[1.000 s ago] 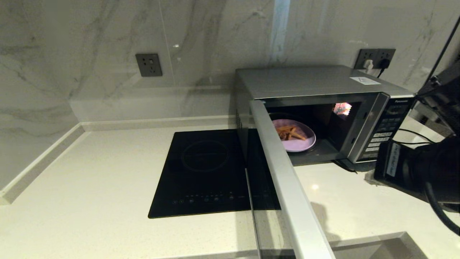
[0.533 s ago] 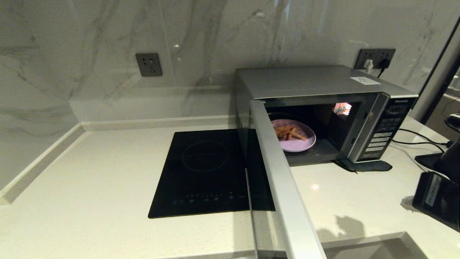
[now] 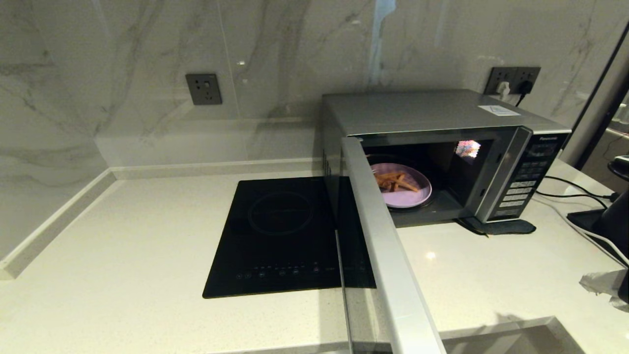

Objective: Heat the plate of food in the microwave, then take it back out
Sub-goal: Take the plate out of the microwave

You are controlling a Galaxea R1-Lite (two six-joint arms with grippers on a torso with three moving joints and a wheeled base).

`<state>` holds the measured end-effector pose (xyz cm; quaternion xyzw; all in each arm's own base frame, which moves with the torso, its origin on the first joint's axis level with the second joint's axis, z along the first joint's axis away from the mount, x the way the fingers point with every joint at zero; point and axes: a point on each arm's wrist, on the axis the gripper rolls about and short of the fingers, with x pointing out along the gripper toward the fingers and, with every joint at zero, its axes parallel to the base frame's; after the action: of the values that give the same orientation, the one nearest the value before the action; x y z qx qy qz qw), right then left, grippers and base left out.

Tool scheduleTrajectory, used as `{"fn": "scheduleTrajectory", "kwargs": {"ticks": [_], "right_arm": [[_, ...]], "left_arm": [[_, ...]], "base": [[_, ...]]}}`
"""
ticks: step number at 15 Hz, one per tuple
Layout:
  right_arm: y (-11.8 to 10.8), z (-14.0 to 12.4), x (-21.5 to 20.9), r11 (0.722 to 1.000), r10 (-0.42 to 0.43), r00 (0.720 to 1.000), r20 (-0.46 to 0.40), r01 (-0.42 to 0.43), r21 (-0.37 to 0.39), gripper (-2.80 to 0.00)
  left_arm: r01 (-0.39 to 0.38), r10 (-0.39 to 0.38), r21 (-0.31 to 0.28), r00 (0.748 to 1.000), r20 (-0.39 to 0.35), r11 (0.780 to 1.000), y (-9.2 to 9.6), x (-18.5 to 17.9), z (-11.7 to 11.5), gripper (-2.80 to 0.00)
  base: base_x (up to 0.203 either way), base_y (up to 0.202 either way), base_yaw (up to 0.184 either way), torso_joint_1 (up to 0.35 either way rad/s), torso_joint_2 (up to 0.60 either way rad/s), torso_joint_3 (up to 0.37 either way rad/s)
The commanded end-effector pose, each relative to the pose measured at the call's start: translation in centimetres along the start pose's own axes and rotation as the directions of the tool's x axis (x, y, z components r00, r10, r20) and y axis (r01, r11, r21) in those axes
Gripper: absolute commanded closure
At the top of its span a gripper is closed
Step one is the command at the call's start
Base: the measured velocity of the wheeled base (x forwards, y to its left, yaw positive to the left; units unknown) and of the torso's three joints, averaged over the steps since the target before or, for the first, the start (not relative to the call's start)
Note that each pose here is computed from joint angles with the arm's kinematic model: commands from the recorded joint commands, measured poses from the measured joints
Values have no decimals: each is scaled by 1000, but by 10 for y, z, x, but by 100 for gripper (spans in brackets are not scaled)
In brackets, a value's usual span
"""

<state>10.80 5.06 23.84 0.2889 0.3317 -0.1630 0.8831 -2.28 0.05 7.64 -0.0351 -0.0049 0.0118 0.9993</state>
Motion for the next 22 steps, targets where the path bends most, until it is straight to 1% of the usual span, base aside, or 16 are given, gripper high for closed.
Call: {"fn": "scheduleTrajectory", "kwargs": {"ticks": [1,3,4,5,7,9,12,15,18,22], "right_arm": [[3,-1,6,1000,-20,1000,-7,20,3,-280],[20,2,24,1000,-25,1000,-3,25,13,-280],[29,7,35,999,-25,1000,1,25,30,-280],[39,14,46,998,-18,1000,-12,18,52,-280],[55,33,68,993,3,997,-72,5,114,-280],[71,51,95,986,11,993,-117,9,169,-280],[94,68,131,977,10,989,-146,22,214,-280],[112,75,164,965,-11,984,-176,57,257,-280],[125,78,188,961,-9,980,-197,63,270,-280],[136,79,217,967,-16,978,-206,68,247,-280]], "left_arm": [[-1,1,0,1000,-1,1000,0,0,0,0],[-1,1,0,1000,-1,1000,0,0,0,0],[-1,1,-1,1000,-1,1000,0,0,0,0],[-1,1,0,1000,-1,1000,0,0,0,0],[-1,1,0,1000,-1,1000,0,0,0,0],[-1,1,0,1000,-1,1000,0,0,0,0],[-1,1,0,1000,-1,1000,0,0,0,0],[-1,1,0,1000,-1,1000,0,0,0,0],[-1,1,-2,1000,-1,1000,0,0,0,0],[-1,1,0,1000,-1,1000,0,0,0,0]], "base": [[0,0,0,0,0,0],[0,0,0,0,0,0],[0,0,0,0,0,0],[0,0,0,0,0,0],[0,0,0,0,0,0],[0,0,0,0,0,0],[0,0,0,0,0,0],[0,0,0,0,0,0],[0,0,0,0,0,0],[0,0,0,0,0,0]]}}
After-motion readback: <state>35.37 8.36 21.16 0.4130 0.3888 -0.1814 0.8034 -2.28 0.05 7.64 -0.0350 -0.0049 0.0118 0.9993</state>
